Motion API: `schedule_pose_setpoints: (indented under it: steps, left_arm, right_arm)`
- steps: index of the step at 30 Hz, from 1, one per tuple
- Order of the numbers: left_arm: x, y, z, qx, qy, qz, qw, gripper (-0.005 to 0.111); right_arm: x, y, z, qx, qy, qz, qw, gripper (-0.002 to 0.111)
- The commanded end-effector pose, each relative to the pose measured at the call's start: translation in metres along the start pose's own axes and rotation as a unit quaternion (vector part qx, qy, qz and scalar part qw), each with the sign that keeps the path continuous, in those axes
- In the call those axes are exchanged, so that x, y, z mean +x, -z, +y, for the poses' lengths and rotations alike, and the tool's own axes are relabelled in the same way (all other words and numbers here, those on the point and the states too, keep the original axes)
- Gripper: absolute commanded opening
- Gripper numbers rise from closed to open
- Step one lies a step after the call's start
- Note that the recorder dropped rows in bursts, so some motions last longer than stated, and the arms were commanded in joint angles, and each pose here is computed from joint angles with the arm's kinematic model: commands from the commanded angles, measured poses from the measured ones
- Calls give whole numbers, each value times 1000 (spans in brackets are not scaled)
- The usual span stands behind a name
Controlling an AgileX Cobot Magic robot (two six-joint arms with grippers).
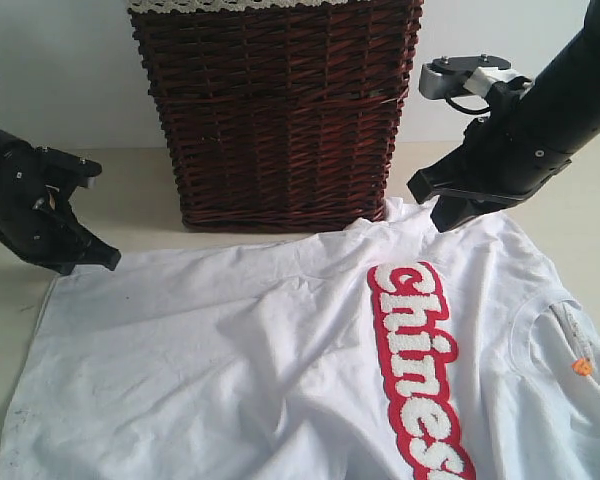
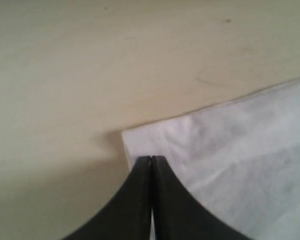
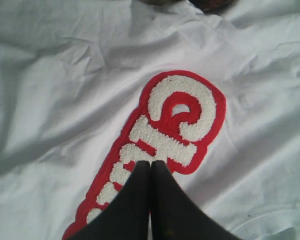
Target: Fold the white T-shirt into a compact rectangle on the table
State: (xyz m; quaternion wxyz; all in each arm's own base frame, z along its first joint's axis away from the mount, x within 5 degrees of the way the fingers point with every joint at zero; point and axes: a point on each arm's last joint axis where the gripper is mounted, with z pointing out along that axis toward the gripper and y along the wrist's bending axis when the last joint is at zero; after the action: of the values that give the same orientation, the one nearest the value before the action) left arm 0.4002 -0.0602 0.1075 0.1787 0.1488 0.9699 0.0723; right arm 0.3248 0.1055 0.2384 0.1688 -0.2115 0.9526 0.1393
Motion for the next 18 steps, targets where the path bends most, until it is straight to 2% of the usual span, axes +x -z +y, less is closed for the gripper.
schedule_pose_setpoints:
  steps: [1, 5, 7, 9, 11, 12, 15, 18]
  left_arm:
    - [-7, 9, -1, 9, 16, -5, 1000, 0]
    - [-17, 53, -11, 42, -7, -34, 999, 0]
    - [-17, 93, -22, 67, -31, -34, 997, 0]
    - [-4, 125, -41, 78, -66, -19, 995, 0]
    - [22, 145, -68, 93, -111, 4, 990, 0]
    - [42, 155, -91, 106, -143, 15, 984, 0]
    - [76, 162, -120, 124, -175, 39, 976, 0]
    - [111, 162, -144, 154, -186, 77, 967, 0]
  right_arm:
    - [1, 3, 1, 2, 7, -3, 1000, 0]
    - [1, 3, 1, 0, 7, 1, 1000, 0]
    - [2, 3, 1, -1, 7, 4, 1000, 0]
    - [3, 3, 2, -4, 7, 13, 1000, 0]
    - [5, 3, 2, -8, 7, 19, 1000, 0]
    - [5, 3, 3, -9, 6, 19, 1000, 0]
    - [4, 3, 4, -16, -1, 17, 1000, 0]
    - [4, 3, 5, -19, -3, 18, 1000, 0]
